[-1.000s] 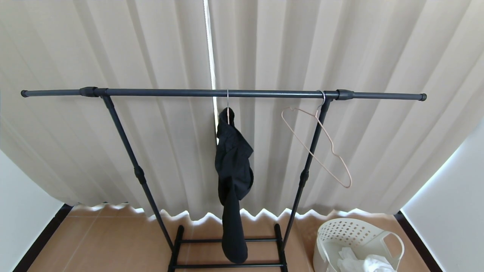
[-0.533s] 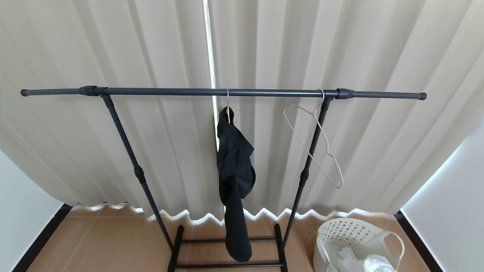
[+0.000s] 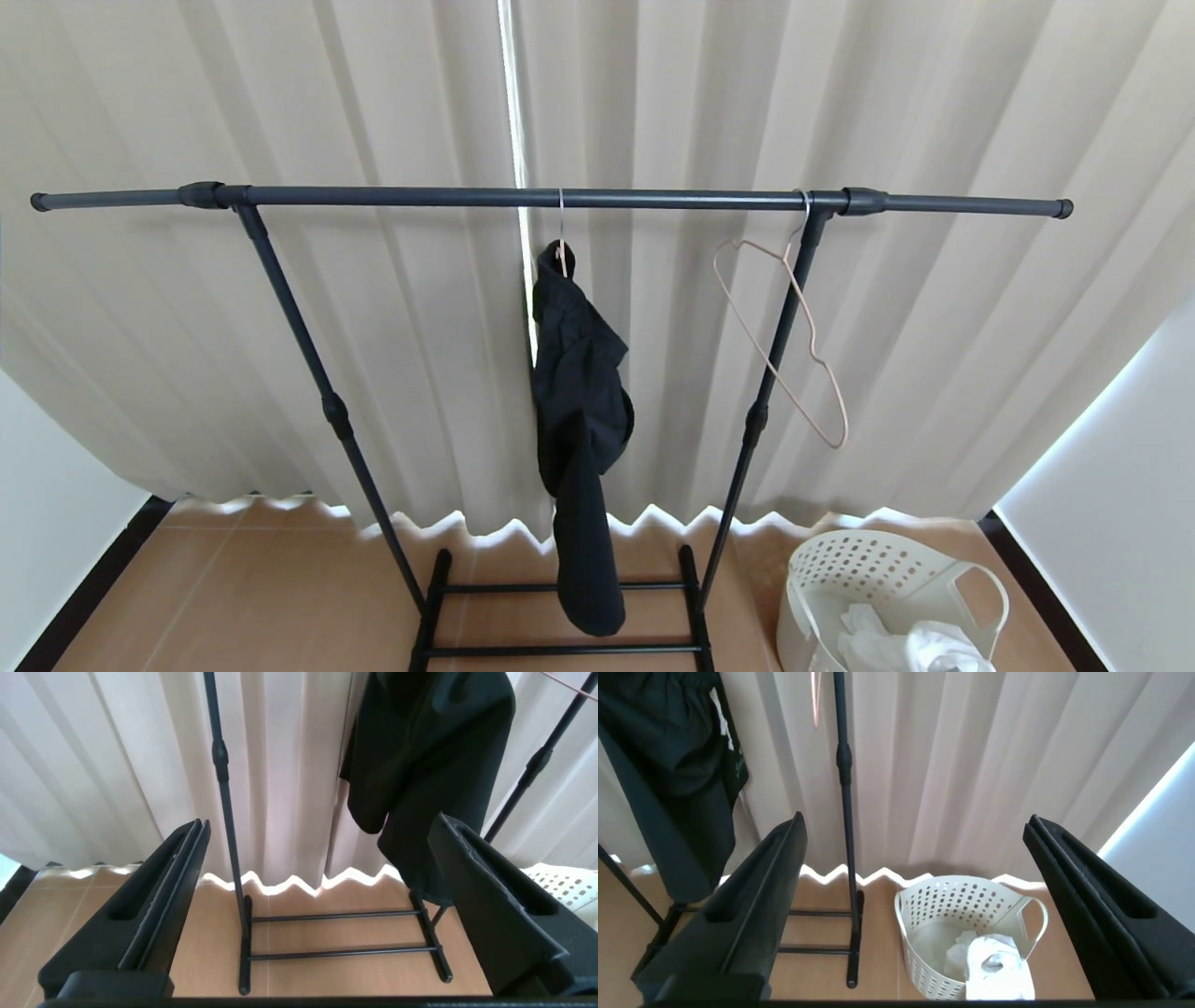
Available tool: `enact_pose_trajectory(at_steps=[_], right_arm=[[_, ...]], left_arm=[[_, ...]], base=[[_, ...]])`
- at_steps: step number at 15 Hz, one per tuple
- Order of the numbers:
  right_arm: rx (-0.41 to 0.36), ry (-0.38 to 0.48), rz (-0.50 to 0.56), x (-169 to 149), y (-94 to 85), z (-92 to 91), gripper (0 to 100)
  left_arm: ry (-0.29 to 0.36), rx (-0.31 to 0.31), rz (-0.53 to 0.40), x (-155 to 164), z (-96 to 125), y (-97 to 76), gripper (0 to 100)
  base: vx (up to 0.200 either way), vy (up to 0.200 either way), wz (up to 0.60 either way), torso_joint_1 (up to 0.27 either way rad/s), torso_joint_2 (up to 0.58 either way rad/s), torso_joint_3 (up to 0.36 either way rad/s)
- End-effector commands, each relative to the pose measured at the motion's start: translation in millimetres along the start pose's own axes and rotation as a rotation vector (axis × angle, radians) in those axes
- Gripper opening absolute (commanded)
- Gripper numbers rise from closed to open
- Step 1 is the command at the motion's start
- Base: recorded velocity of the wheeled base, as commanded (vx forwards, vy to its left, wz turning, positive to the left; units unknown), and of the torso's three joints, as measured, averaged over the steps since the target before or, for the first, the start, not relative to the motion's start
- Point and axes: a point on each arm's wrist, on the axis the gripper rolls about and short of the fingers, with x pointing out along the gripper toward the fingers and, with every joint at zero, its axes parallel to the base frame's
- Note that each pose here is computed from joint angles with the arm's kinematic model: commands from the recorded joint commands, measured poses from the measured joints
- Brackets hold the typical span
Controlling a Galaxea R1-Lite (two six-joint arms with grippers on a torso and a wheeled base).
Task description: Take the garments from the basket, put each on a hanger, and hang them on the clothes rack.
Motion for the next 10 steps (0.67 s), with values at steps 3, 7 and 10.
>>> enact_pose_trajectory(at_steps=[3, 7, 10], right_arm=[[0.0, 0.001, 0.0, -0.1, 0.0, -0.1, 100], [0.002, 0.001, 0.0, -0.1, 0.0, -0.1, 100], [0.002, -0.001, 0.0, -0.1, 0.0, 0.1, 100]], left_arm=[[0.001, -0.002, 0.0, 0.1, 0.1, 0.0, 100], [0.001, -0.002, 0.0, 0.1, 0.1, 0.0, 100], [0.001, -0.003, 0.0, 0.1, 0.1, 0.0, 100]], base=[[0.0, 0.0, 0.0, -0.154, 0.35, 0.185], [0.0, 0.0, 0.0, -0.162, 0.36, 0.204], [0.0, 0.0, 0.0, -0.163, 0.38, 0.22]])
